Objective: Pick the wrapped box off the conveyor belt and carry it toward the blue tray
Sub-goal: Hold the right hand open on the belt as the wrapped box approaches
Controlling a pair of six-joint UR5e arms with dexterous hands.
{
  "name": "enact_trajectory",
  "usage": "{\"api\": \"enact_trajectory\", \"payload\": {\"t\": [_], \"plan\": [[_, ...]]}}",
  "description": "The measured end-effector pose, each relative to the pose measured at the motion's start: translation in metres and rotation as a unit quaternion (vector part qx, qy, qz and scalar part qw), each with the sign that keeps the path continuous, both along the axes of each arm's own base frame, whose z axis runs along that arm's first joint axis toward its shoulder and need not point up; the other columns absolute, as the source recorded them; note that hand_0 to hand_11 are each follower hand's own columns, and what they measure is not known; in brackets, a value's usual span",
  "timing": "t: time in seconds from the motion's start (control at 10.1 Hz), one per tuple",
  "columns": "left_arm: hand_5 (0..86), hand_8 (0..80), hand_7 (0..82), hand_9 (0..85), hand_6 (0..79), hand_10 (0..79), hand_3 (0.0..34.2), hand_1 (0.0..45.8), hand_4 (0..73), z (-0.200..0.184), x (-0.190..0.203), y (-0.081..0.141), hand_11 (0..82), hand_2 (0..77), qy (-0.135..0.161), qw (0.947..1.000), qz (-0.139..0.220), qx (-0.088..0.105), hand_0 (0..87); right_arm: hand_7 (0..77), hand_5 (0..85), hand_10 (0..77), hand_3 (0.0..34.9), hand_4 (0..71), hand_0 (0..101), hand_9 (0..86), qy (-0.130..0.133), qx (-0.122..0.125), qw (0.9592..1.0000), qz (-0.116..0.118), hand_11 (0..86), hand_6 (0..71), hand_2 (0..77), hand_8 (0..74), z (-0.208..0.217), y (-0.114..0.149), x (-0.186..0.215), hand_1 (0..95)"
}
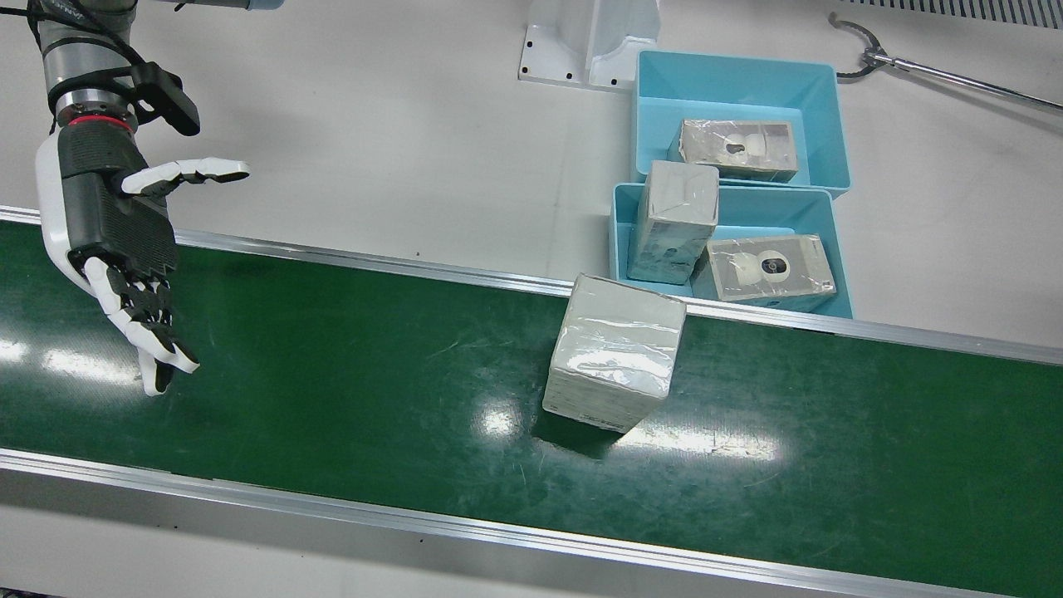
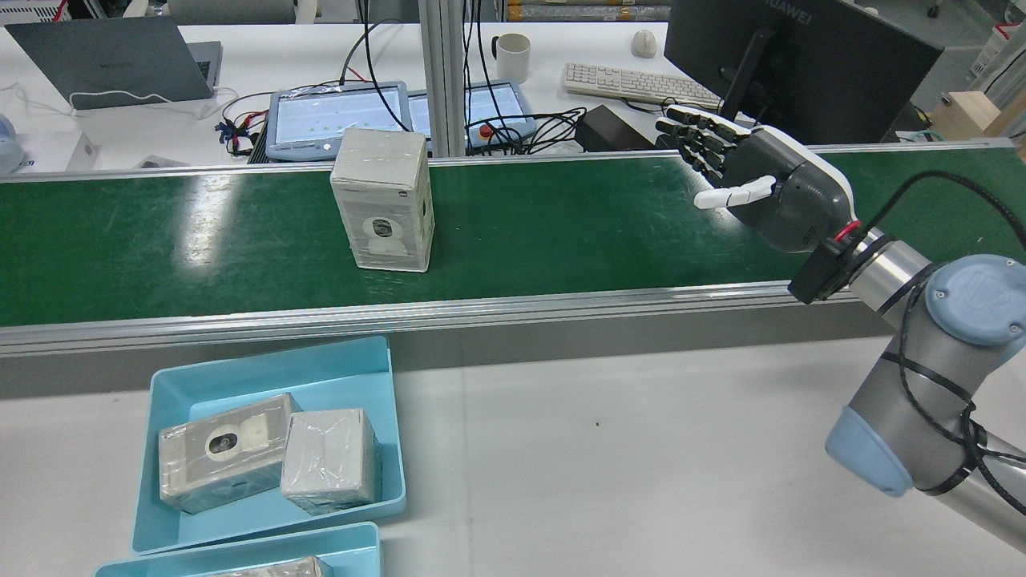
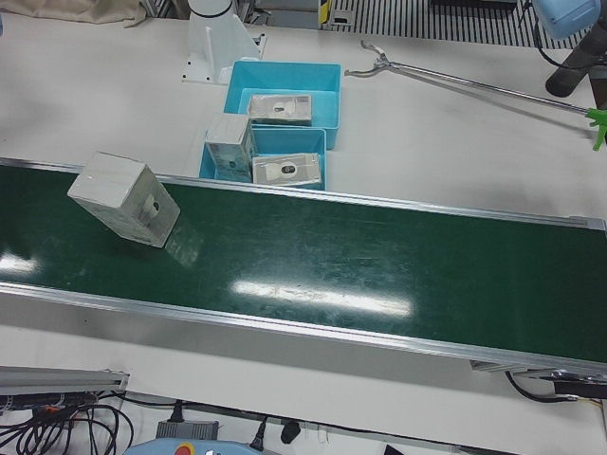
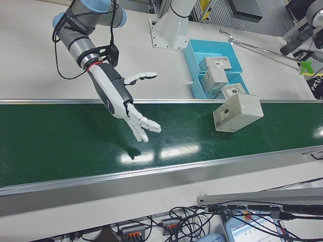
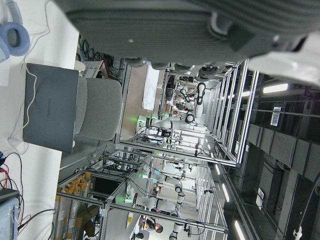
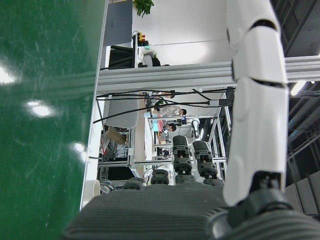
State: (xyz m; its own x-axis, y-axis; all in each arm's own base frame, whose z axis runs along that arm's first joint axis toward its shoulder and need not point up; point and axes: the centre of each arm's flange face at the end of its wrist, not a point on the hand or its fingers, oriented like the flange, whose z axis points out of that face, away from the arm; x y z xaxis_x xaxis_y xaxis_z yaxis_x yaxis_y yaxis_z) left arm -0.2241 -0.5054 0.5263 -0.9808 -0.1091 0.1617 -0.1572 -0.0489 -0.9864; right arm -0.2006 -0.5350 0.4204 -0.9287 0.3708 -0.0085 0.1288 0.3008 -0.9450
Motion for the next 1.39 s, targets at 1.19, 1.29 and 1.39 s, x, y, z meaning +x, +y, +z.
{"api": "enact_trajectory", "payload": {"t": [1.19, 1.29, 1.39], "plan": [[1.1, 0.5, 0.5, 0.0, 0.0, 0.0, 0.0, 0.0, 0.0, 0.000, 0.000, 0.000, 0.0, 0.5, 0.000, 1.0000, 0.000, 0.000, 0.0, 13.1, 13.6, 0.0, 1.6, 7.1, 48, 3.8, -0.001, -0.010, 0.9999, -0.005, 1.6, 2.2, 16.4, 0.5, 0.010, -0.004, -0.007, 14.7], [1.1, 0.5, 0.5, 0.0, 0.0, 0.0, 0.0, 0.0, 0.0, 0.000, 0.000, 0.000, 0.5, 0.5, 0.000, 1.0000, 0.000, 0.000, 0.0, 13.1, 14.7, 0.0, 1.5, 7.1, 48, 3.8, -0.003, -0.007, 1.0000, -0.004, 1.6, 2.2, 15.8, 0.5, 0.006, -0.005, -0.008, 15.8], [1.1, 0.5, 0.5, 0.0, 0.0, 0.5, 0.0, 0.0, 0.0, 0.000, 0.000, 0.000, 0.0, 1.1, 0.000, 1.0000, 0.000, 0.000, 0.0, 13.1, 14.7, 0.0, 1.5, 7.1, 48, 3.8, -0.007, -0.003, 1.0000, -0.003, 1.6, 2.2, 15.8, 0.5, -0.001, -0.008, -0.010, 15.8]]}}
